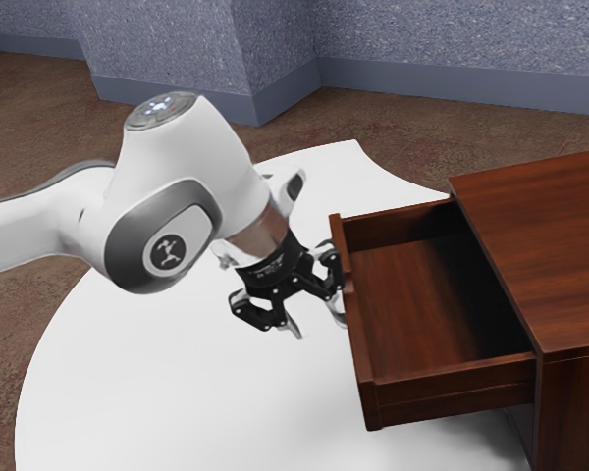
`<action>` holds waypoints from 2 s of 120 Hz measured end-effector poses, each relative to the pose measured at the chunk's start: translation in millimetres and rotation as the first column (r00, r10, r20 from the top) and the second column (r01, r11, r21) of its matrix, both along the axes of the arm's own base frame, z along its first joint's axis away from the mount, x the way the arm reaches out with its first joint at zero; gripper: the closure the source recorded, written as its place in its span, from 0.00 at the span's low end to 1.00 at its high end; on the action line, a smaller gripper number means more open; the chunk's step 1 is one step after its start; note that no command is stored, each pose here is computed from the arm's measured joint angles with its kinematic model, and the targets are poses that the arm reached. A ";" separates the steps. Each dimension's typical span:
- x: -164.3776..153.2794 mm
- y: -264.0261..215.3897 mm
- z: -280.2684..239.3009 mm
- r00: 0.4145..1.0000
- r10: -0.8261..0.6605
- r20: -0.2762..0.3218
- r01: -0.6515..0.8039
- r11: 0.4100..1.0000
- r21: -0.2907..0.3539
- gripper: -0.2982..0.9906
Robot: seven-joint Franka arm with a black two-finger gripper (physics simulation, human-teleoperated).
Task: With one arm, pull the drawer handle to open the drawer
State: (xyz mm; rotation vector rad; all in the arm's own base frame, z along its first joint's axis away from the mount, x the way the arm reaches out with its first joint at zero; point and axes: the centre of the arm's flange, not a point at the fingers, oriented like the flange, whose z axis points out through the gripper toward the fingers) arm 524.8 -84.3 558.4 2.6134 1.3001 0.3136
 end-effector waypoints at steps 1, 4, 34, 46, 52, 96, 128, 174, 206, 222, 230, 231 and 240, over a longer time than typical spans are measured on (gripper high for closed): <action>-0.2 0.2 -0.1 1.000 0.000 0.000 0.000 1.000 0.000 0.54; -0.6 0.8 -0.4 1.000 0.001 -0.001 -0.001 1.000 0.000 0.54; -1.8 8.0 -0.4 1.000 0.012 0.001 -0.012 1.000 0.001 0.54; -1.7 13.1 -0.2 1.000 0.021 0.002 -0.021 1.000 0.003 0.54; -3.1 14.7 0.3 1.000 0.023 0.003 -0.023 1.000 0.002 0.54; -16.5 19.5 -2.5 0.999 0.033 0.009 -0.033 0.999 -0.003 0.55; -16.2 17.8 -1.7 0.999 0.031 0.017 -0.031 1.000 -0.003 0.55; -13.1 15.4 0.0 0.999 0.025 0.043 -0.024 1.000 -0.008 0.55; -11.5 11.5 5.6 0.997 0.018 0.074 -0.017 1.000 -0.014 0.55; -12.4 8.5 12.8 0.996 0.011 0.092 -0.010 1.000 -0.015 0.55; -13.2 7.8 19.2 0.994 0.008 0.106 -0.007 1.000 -0.015 0.54; -13.4 7.7 20.4 0.994 0.008 0.109 -0.006 1.000 -0.015 0.54; -18.1 8.1 32.4 0.991 0.007 0.131 -0.005 1.000 -0.016 0.54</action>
